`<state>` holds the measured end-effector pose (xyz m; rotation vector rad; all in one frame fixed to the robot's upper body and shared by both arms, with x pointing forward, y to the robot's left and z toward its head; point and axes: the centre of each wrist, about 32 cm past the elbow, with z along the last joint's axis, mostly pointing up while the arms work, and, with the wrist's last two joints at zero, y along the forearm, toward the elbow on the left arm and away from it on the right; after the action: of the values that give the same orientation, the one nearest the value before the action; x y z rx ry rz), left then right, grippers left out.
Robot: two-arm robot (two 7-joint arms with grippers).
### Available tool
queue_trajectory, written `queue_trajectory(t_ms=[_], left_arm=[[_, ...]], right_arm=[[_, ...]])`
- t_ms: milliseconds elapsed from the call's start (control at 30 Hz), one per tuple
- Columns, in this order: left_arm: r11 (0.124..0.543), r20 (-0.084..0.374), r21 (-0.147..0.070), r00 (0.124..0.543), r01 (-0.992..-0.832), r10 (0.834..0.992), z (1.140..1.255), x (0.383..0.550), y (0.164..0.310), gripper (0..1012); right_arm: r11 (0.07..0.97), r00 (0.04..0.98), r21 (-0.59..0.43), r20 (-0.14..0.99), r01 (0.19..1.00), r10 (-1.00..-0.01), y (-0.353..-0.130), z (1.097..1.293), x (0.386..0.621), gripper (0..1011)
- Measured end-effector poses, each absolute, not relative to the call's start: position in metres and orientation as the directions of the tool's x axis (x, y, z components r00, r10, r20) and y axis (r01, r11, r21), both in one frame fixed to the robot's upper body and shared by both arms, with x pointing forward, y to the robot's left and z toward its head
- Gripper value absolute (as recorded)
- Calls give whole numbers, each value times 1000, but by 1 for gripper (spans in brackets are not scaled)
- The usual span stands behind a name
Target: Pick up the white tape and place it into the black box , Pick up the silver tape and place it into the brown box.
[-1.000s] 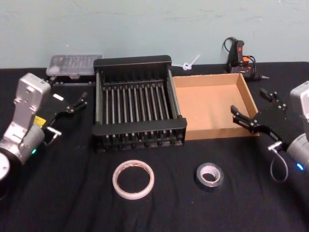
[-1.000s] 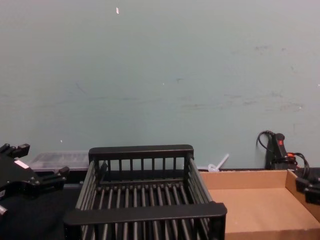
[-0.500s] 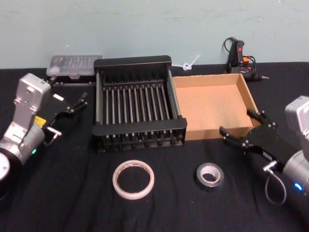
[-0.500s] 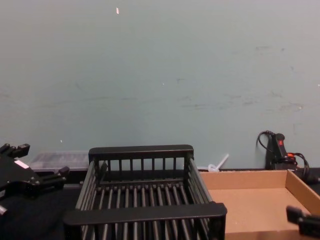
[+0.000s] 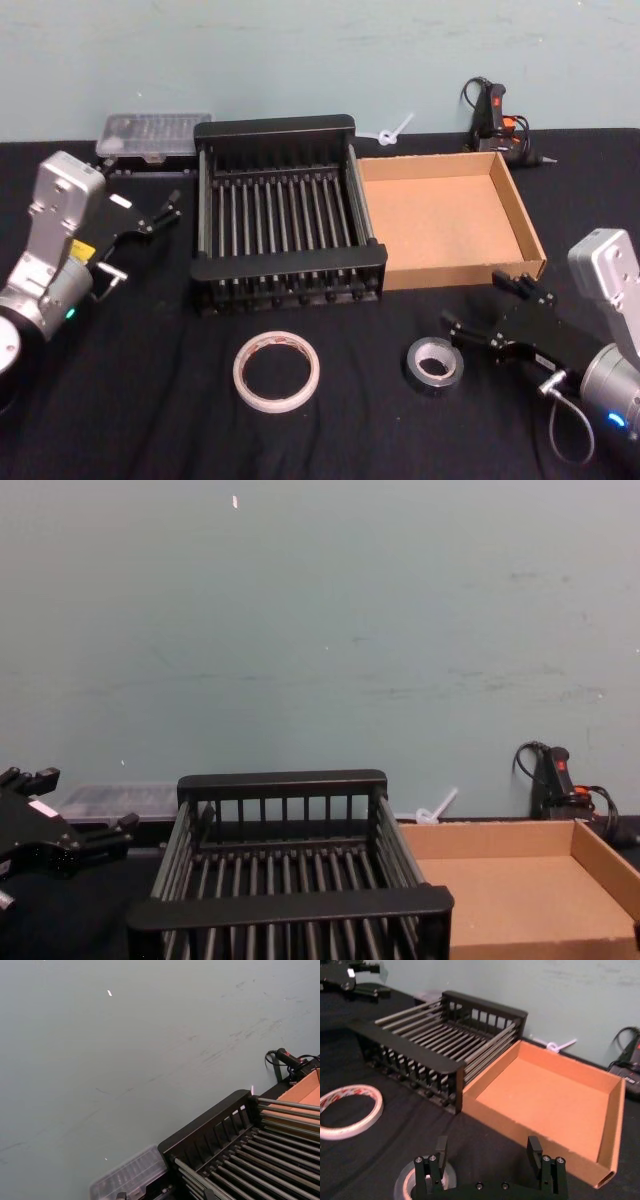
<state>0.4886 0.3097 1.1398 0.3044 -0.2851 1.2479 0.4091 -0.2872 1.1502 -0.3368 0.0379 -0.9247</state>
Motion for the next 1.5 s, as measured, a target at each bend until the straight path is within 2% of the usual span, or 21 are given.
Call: queue_trajectory(t_ms=[800, 1500], left_arm=[[287, 374, 70, 292, -955, 880, 1140, 489, 310, 1001], [287, 374, 70, 292, -955, 880, 1140, 489, 310, 1001]], right_arm=[[562, 658, -451, 77, 693, -749, -279, 1150, 415, 1002], [555, 659, -486, 59, 675, -750, -277, 1148, 421, 1002]])
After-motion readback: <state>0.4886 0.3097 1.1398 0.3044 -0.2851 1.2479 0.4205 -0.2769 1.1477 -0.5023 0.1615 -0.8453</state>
